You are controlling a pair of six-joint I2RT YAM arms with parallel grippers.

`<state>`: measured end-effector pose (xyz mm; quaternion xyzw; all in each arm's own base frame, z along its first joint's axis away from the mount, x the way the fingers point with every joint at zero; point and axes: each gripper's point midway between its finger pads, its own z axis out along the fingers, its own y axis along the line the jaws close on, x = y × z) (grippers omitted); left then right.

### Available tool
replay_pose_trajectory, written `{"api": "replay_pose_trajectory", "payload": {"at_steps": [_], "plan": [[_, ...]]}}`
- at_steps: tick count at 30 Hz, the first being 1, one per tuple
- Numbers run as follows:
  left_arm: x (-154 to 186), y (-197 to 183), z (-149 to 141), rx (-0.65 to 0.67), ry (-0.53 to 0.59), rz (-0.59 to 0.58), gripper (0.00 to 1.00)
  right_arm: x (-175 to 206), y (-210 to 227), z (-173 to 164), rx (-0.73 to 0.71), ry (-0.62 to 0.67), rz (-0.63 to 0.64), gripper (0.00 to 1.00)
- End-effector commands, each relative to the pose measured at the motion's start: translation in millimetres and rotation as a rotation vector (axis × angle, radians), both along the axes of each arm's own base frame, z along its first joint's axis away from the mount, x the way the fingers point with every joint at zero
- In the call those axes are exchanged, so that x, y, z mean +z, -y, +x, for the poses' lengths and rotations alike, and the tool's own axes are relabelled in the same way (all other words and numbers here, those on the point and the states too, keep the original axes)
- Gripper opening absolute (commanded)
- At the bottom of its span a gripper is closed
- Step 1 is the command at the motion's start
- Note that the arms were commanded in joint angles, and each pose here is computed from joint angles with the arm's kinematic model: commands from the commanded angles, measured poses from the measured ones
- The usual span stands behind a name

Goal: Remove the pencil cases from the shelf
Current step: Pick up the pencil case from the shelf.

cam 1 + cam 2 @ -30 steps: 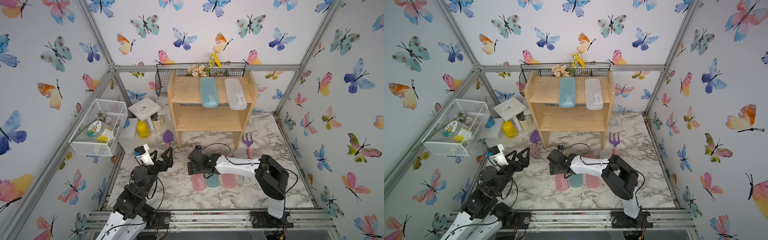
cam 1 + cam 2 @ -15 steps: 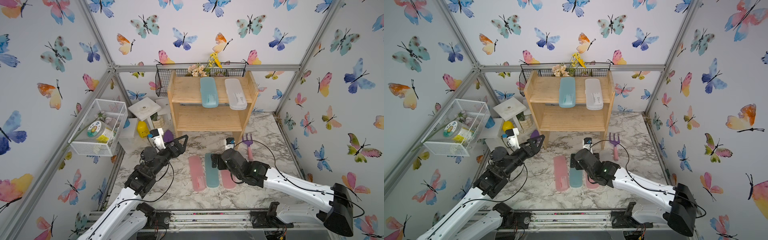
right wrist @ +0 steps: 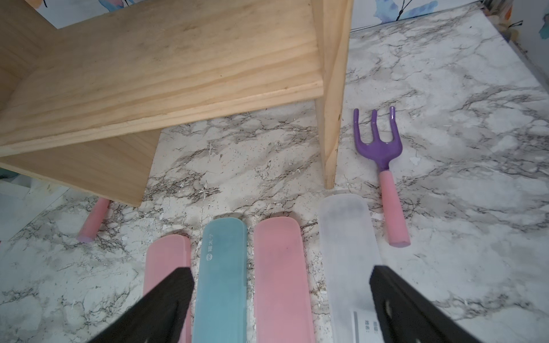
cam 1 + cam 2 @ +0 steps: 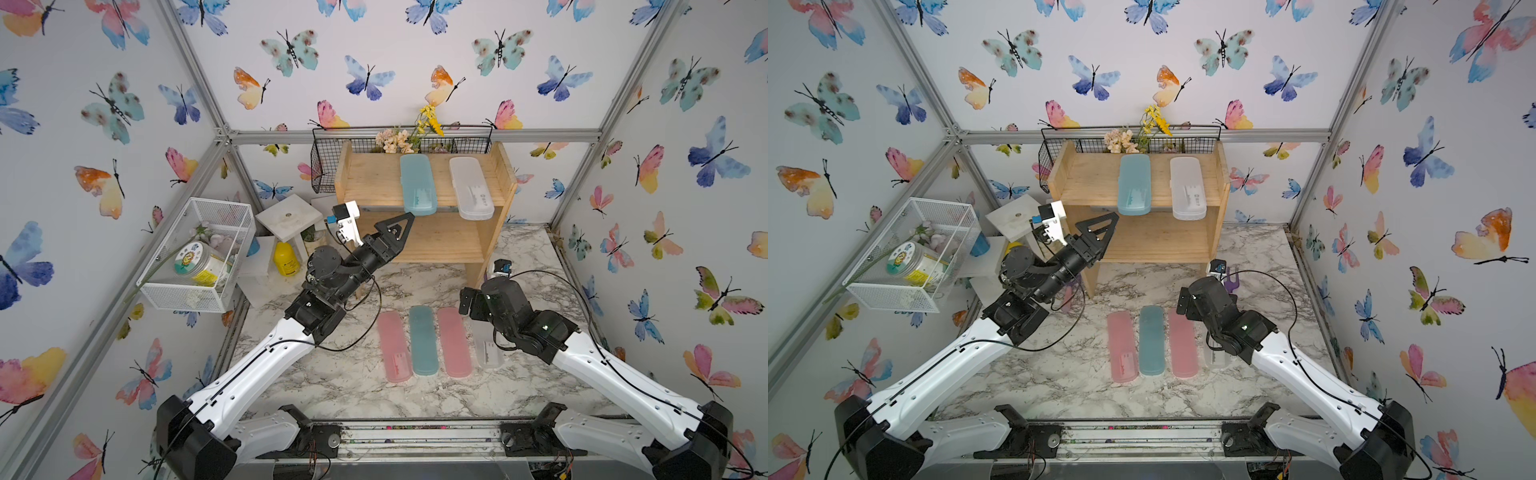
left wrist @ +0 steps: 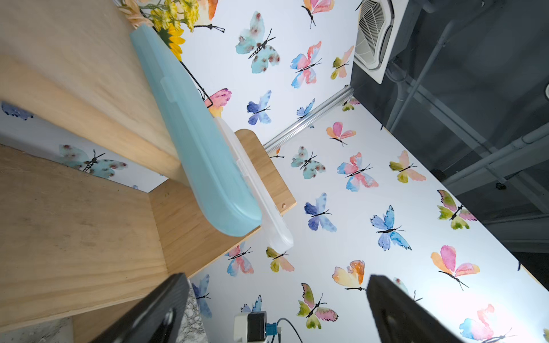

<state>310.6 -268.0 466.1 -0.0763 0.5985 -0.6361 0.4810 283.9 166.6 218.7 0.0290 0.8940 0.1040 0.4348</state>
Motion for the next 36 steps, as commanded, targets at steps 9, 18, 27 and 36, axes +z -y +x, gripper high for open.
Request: {"api": "replay_pose_trajectory", "payload": {"at_steps": [9,18,27,36], "plan": [[10,16,42,0.071,-0.049,-0.009,0.97,14,8,0,0.032,-0.002,0.008,0.99],[1,25,60,0.077,-0.077,-0.009,0.69,15,16,1,0.024,-0.006,0.009,0.99],[1,20,62,0.093,-0.076,-0.01,0.27,14,17,2,0.025,-0.011,0.013,0.99],[-14,-19,30,0.205,0.03,0.117,0.12,47,-1,-3,0.095,0.049,0.157,0.99]]}}
